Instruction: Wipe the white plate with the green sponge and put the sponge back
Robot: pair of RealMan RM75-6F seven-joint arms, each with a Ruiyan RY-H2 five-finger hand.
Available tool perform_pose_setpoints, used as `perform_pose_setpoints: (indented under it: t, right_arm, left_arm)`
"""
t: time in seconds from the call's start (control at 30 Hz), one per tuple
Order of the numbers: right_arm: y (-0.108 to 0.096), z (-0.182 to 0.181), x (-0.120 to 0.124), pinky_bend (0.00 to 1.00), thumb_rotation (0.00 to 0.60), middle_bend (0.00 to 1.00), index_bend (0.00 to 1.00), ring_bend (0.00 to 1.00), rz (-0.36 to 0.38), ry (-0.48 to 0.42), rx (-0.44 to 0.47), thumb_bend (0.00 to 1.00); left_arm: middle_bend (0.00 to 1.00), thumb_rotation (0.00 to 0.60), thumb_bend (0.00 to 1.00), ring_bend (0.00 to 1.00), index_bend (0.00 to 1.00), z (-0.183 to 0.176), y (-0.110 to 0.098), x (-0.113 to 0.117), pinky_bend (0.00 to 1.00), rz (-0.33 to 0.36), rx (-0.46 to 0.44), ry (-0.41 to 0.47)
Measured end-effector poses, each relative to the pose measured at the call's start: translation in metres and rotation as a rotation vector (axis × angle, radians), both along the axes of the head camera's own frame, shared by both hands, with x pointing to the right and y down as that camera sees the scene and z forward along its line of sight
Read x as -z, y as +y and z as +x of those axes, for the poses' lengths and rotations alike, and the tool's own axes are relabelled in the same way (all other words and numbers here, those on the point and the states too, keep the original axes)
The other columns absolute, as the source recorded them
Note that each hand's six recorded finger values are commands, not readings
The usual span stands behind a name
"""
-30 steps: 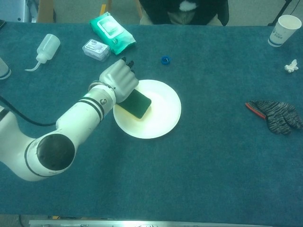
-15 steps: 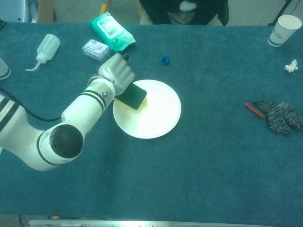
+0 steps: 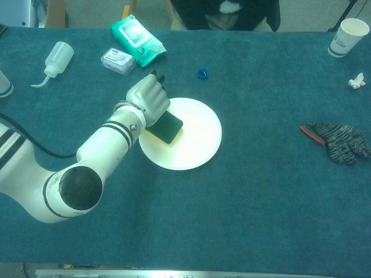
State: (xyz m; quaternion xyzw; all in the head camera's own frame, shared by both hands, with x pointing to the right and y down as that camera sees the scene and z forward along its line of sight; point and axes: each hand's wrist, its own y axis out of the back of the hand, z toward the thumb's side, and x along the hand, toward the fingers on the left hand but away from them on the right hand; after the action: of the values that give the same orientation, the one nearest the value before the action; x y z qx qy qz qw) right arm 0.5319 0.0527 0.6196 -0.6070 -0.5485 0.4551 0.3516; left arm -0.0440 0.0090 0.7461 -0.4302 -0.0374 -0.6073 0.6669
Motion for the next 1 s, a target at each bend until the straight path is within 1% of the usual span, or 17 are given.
perform_pose_setpoints:
  t: [0.27, 0.37, 0.5, 0.6, 0.73, 1.0]
  right_arm:
    - [0.0, 0.0, -0.002, 0.45, 0.6, 0.39, 0.39, 0.23, -0.002, 0.0, -0.001, 0.39]
    - [-0.001, 0.001, -0.001, 0.45, 0.6, 0.39, 0.39, 0.23, 0.0, 0.002, -0.003, 0.39]
    - [-0.001, 0.002, -0.001, 0.45, 0.6, 0.39, 0.39, 0.23, -0.002, 0.006, -0.005, 0.39]
    - [-0.001, 0.001, -0.001, 0.45, 0.6, 0.39, 0.39, 0.23, -0.002, 0.005, -0.005, 0.39]
    - [-0.001, 0.0, -0.002, 0.45, 0.6, 0.39, 0.39, 0.23, -0.004, 0.005, -0.003, 0.39]
    - [-0.001, 0.0, 0.001, 0.45, 0.6, 0.39, 0.39, 0.23, 0.003, 0.007, -0.004, 0.39]
  left_arm:
    - [0.19, 0.568, 0.26, 0.03, 0.41, 0.004, 0.006, 0.001, 0.09, -0.005, -0.03, -0.019]
    - [0.19, 0.573, 0.26, 0.03, 0.41, 0.003, 0.003, -0.003, 0.09, 0.003, -0.032, -0.035]
    - [0.19, 0.591, 0.26, 0.03, 0.41, 0.002, -0.009, -0.004, 0.09, 0.022, -0.001, -0.037]
    - [0.19, 0.592, 0.26, 0.03, 0.41, 0.001, -0.018, -0.004, 0.09, 0.032, 0.022, -0.034]
    - [0.19, 0.594, 0.26, 0.03, 0.41, -0.001, -0.023, -0.005, 0.09, 0.037, 0.035, -0.04]
    - [0.19, 0.595, 0.26, 0.03, 0.41, 0.007, -0.014, -0.006, 0.09, 0.017, 0.01, -0.034]
